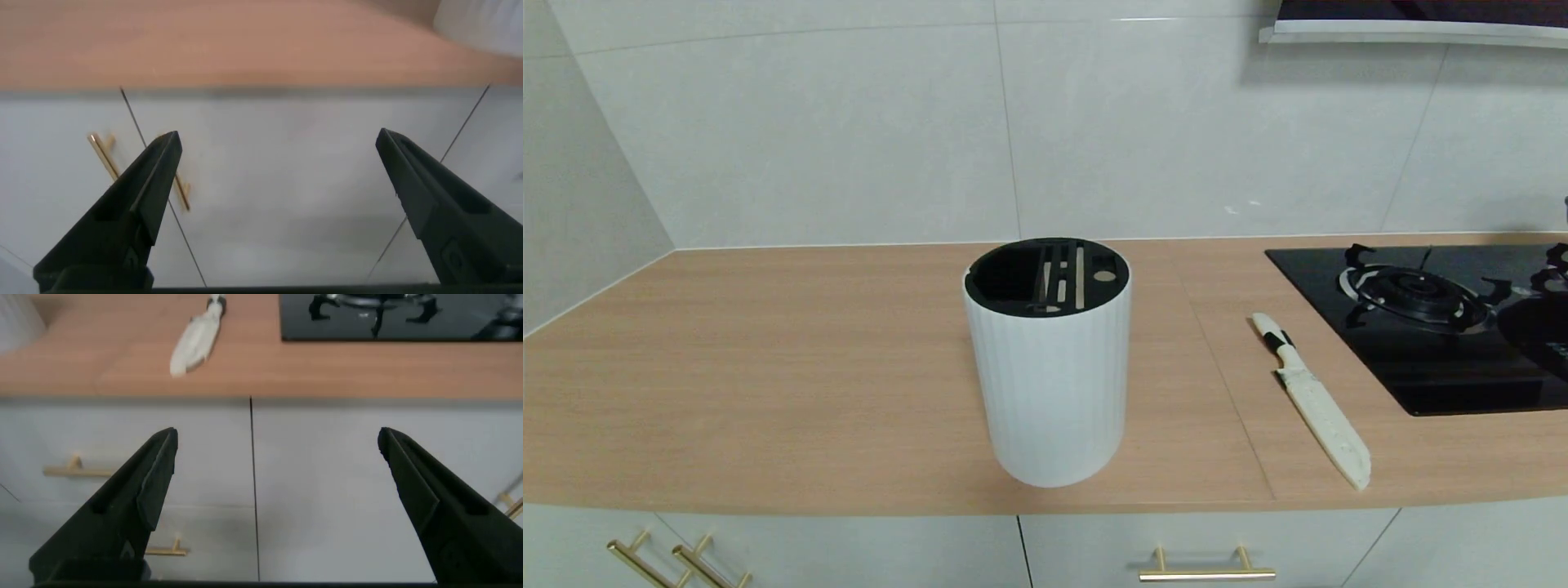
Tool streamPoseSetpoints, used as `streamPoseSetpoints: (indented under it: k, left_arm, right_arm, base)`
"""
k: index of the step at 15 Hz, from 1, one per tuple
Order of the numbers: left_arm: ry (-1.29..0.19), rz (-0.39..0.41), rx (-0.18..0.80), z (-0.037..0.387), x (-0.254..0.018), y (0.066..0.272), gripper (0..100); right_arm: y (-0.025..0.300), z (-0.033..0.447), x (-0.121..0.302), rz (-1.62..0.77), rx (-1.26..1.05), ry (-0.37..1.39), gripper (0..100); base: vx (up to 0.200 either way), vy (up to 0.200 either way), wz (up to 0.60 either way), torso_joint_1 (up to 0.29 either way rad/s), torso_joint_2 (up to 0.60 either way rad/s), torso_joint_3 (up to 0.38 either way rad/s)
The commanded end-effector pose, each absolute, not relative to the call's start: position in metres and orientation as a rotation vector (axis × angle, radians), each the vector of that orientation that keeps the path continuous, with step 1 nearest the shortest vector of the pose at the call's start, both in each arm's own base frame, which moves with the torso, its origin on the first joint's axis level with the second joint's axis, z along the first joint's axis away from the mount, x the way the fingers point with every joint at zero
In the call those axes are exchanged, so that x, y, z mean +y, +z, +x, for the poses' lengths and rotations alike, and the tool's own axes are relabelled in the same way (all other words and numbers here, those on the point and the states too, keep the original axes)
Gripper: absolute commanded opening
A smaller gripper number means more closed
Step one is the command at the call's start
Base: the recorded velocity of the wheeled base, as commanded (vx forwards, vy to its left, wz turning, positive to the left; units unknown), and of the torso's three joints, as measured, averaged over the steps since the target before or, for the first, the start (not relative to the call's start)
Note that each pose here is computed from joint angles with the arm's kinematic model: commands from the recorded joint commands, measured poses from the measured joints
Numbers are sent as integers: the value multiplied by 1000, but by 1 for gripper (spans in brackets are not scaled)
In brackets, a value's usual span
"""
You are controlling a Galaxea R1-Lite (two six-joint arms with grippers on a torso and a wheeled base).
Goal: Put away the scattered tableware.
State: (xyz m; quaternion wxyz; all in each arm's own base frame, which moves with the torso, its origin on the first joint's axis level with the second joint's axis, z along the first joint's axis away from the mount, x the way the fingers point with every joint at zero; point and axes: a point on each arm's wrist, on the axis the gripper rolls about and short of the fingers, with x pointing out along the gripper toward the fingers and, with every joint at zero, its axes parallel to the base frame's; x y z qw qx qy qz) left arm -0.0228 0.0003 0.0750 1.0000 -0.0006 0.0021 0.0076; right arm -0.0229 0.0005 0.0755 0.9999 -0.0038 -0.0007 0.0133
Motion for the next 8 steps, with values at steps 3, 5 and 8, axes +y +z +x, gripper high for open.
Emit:
streamPoseSetpoints:
  k: [3,5,8]
  left_arm:
    - [15,-1,6,-23,0,75,100]
    - [15,-1,5,-23,0,75,100]
    - [15,-1,6,-23,0,75,100]
  right_arm:
    - [75,-23,0,-8,0,28,100]
    - [75,-23,0,-8,0,28,100]
    - [75,-23,0,-8,0,28,100]
  base:
    - [0,0,0,230,-525,-294]
    - [0,0,0,249,-532,-295]
    - [0,0,0,258,-556,-302]
